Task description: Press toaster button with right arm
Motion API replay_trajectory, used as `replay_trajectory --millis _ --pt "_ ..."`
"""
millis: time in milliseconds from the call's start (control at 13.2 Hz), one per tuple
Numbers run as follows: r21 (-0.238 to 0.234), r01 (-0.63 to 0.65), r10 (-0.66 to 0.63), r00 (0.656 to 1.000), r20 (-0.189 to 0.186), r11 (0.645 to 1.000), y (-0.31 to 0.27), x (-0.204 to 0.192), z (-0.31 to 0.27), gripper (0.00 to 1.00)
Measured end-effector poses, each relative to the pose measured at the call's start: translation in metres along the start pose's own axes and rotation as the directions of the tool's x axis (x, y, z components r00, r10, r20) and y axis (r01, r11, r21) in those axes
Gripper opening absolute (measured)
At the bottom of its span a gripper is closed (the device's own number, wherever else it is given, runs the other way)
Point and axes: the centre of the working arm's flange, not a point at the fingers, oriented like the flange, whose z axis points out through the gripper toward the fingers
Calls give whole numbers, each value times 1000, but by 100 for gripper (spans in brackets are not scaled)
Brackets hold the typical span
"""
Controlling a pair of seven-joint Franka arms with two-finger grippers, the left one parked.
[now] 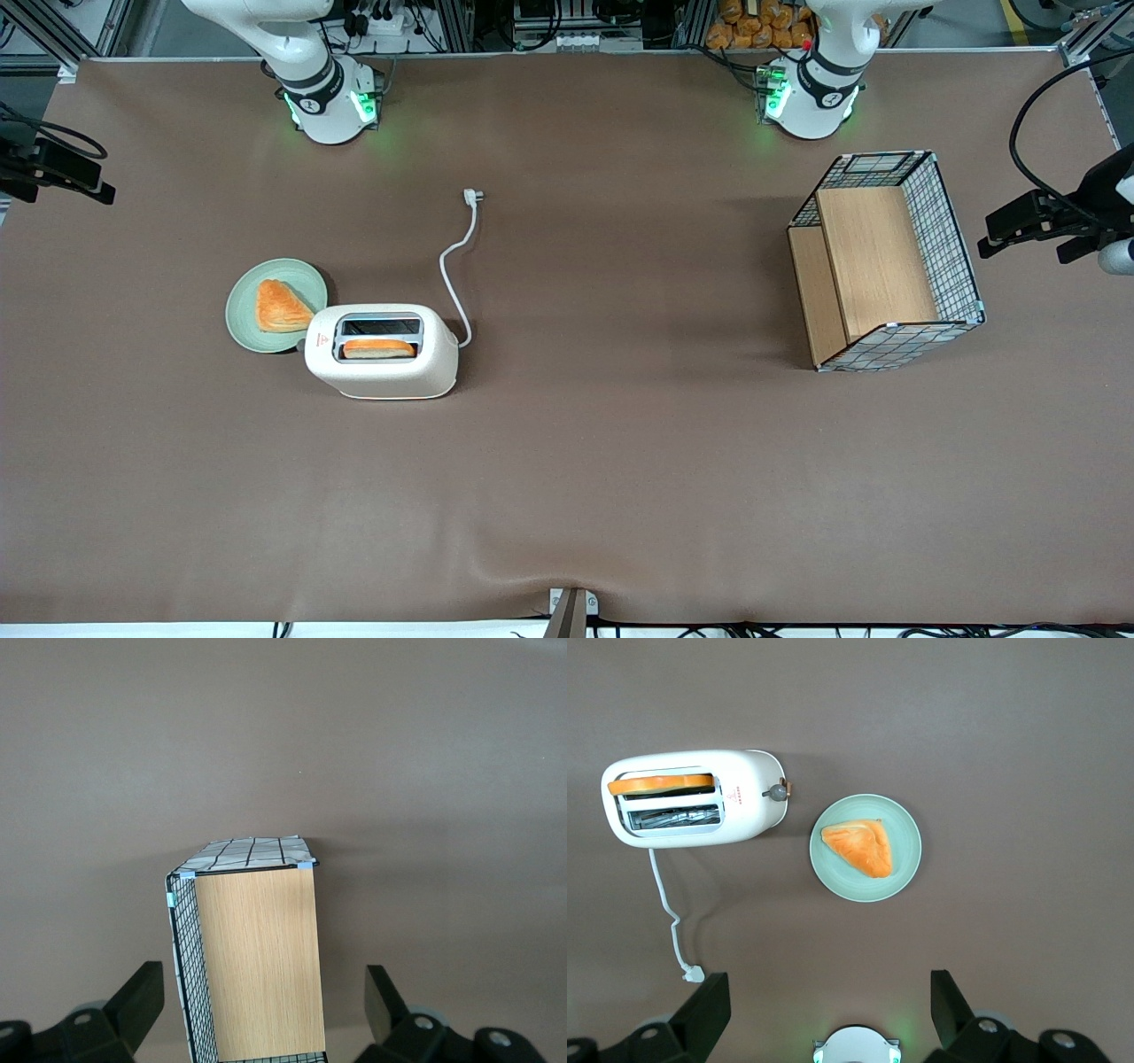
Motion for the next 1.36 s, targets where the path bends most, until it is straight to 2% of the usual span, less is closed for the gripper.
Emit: replay_trajectory --millis 379,833,1364 --pt "-4 -5 5 1000 -4 1000 0 0 -2 100" --pt "-8 -45 44 998 -34 999 -5 -2 -15 100" --pt "-9 -47 46 998 -35 999 -5 -2 -16 100"
